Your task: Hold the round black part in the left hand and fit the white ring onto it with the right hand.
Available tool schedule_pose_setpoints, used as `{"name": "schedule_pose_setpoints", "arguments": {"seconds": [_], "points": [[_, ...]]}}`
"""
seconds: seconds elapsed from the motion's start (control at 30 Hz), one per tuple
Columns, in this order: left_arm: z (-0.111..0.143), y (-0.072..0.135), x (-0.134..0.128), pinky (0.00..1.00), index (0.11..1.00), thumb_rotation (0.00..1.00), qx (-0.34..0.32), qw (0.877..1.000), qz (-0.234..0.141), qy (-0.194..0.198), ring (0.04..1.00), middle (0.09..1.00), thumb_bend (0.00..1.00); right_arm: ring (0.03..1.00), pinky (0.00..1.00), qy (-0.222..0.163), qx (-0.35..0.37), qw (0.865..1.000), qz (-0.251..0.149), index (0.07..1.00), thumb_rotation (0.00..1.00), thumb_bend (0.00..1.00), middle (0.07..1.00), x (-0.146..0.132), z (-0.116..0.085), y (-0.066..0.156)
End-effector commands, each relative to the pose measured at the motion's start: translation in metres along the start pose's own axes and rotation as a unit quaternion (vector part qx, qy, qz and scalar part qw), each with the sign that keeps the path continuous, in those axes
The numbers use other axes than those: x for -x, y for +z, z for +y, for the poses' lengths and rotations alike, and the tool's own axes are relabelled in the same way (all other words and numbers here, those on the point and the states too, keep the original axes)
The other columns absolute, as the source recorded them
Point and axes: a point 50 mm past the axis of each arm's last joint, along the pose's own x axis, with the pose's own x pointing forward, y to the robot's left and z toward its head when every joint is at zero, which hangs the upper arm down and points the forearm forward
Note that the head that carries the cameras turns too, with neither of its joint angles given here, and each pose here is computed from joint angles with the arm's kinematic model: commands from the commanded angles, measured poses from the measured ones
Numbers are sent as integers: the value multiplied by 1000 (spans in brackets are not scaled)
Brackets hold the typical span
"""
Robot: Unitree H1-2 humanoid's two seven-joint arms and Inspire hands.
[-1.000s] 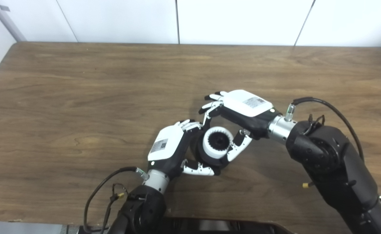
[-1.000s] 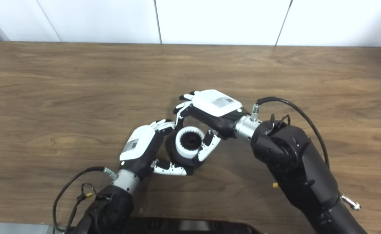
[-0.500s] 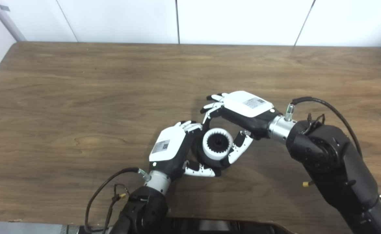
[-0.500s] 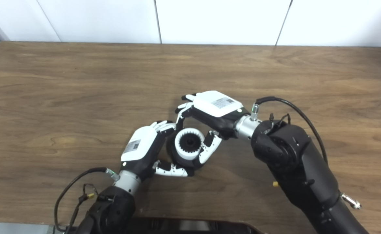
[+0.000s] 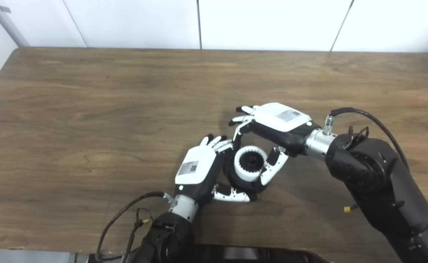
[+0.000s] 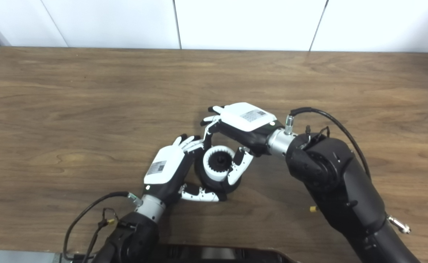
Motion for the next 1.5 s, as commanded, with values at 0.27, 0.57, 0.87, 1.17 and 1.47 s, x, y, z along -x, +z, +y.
{"name": "schedule_pose_setpoints", "arguments": {"seconds": [0.27,0.57,0.87,1.17,1.47], "points": [[-5,-2,0,950,936,409,-4,999,41,-23,947,937,1000,1000,999,-41,19,999,-4,687,272,1000,908,3,-26,1],[5,-4,-3,941,939,422,17,998,53,-14,951,941,1000,1000,1000,-55,15,998,7,695,279,1000,909,6,-34,-1],[30,0,-2,930,951,391,70,995,67,-17,984,966,1000,1000,1000,-60,14,998,14,722,304,1000,923,14,-48,-3],[69,4,11,916,994,398,96,990,64,-86,994,996,1000,1000,996,-53,-3,998,21,733,322,1000,936,29,-60,-6],[109,-16,36,799,1000,372,101,990,70,-64,981,1000,1000,1000,971,-66,-18,996,50,745,309,1000,943,58,-67,-19]]}}
